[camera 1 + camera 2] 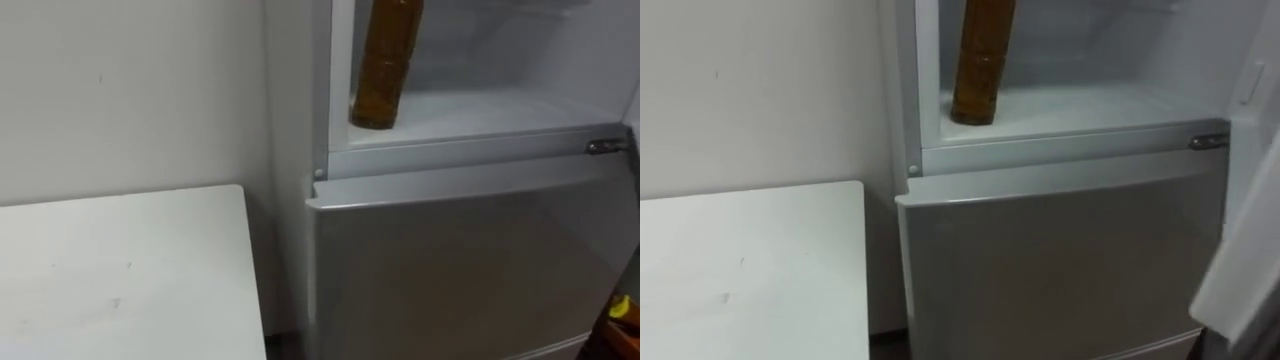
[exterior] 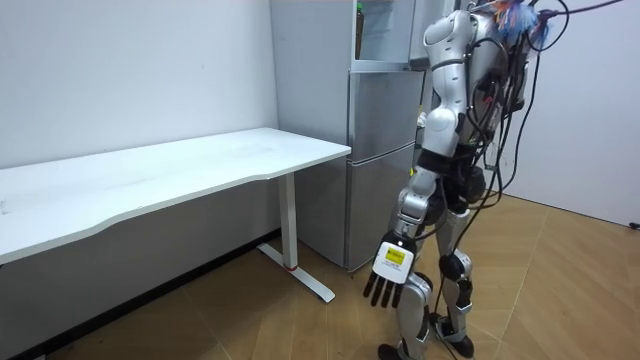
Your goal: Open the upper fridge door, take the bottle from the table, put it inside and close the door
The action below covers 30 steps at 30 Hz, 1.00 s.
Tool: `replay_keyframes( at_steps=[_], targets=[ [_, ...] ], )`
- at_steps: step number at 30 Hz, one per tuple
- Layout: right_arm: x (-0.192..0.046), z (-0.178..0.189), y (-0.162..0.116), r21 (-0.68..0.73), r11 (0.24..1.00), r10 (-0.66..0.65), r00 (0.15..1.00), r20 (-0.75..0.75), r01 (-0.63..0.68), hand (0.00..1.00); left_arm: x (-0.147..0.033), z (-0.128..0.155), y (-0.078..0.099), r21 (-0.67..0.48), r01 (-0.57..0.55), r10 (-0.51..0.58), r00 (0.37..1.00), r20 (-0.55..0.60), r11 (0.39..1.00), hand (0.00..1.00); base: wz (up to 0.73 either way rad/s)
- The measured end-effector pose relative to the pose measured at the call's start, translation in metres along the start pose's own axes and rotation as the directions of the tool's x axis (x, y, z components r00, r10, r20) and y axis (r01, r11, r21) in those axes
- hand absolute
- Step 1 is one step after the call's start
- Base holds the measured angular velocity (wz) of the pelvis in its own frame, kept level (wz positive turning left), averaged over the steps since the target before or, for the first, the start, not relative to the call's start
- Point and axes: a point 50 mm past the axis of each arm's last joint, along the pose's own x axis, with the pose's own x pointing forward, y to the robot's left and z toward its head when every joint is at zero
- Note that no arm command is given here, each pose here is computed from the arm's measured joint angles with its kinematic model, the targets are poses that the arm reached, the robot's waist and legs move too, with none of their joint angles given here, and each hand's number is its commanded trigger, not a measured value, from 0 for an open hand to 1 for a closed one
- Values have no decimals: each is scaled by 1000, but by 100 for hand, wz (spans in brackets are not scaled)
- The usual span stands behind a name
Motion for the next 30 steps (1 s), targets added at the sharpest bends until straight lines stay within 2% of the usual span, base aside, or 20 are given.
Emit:
replay_keyframes(
  at_steps=[4, 24, 30],
  targets=[
    [-3, 1, 7, -36, 998, 54, 998, 22, -53, 0, 0, -2, -2, 6, 5, -5, 1000, -7, 1000, 0, 0],
    [-16, 15, 34, -31, 961, 275, 958, 75, -274, 0, 0, -1, -6, 33, 52, -52, 999, 9, 998, 0, 0],
    [-23, 16, 61, -51, 918, 396, 912, 109, -392, 0, 1, 6, -11, 74, 62, -64, 998, 25, 995, 0, 2]
  ],
)
